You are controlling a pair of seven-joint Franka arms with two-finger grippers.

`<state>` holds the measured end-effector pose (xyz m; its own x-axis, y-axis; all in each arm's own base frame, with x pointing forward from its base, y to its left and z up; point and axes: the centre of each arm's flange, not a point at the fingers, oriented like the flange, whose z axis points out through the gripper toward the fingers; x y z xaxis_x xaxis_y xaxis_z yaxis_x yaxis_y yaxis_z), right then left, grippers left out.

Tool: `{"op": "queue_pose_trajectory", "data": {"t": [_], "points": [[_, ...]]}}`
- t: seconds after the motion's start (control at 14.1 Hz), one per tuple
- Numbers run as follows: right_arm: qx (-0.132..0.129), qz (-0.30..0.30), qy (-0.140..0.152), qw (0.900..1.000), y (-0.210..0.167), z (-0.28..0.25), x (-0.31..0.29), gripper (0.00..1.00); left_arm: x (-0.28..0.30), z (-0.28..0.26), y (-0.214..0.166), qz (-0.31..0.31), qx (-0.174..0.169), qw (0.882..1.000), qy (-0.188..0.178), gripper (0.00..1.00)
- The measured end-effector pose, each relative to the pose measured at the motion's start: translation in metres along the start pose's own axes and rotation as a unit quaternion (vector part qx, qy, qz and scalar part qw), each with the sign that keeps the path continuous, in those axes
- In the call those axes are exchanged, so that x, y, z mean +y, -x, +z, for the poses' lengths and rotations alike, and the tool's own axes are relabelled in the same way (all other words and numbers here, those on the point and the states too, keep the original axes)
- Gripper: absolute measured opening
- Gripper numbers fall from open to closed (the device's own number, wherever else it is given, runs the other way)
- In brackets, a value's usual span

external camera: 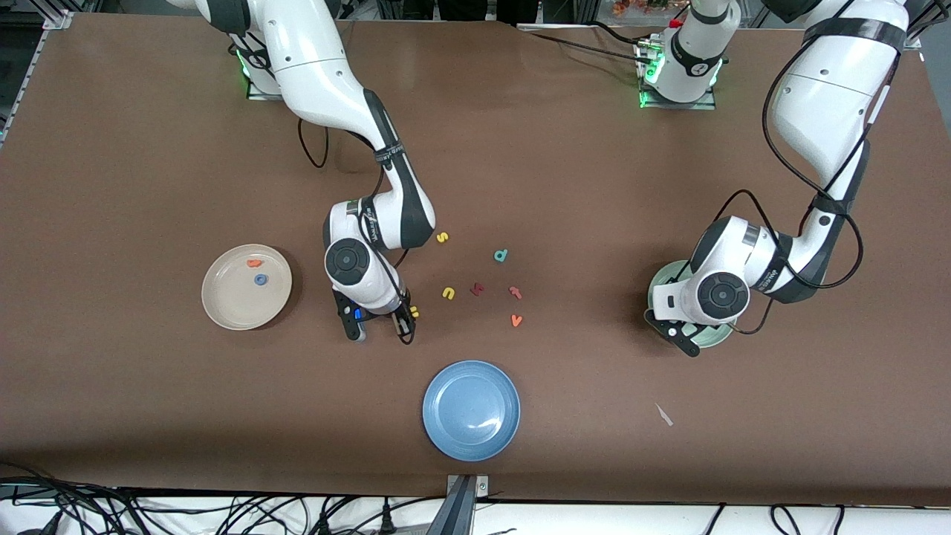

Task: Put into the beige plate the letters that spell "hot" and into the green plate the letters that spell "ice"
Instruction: 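Release the teal letter on the green plate while the right gripper grasps, then release the yellow letter on the beige plate while the left gripper withdraws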

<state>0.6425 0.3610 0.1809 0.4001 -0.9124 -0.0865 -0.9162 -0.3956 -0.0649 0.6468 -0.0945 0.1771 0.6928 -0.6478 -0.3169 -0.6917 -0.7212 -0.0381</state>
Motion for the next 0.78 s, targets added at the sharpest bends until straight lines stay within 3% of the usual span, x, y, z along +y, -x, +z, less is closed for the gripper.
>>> {"op": "queue_pose_trajectory", "data": {"t": [0.36, 0.57, 0.78], "points": [[-0.003, -0.015, 0.009, 1.000, -0.003, -0.002, 0.000, 0.26, -0.021, 0.005, 0.013, 0.025, 0.004, 1.000, 0.002, 0.24], [-0.001, -0.116, 0.037, 0.992, -0.020, -0.016, -0.002, 0.26, -0.022, 0.005, 0.014, 0.028, 0.004, 1.000, 0.002, 0.24], [0.008, -0.240, 0.062, 0.969, -0.044, -0.038, 0.006, 0.26, -0.021, 0.004, 0.013, 0.029, 0.005, 1.000, 0.002, 0.48]]}}
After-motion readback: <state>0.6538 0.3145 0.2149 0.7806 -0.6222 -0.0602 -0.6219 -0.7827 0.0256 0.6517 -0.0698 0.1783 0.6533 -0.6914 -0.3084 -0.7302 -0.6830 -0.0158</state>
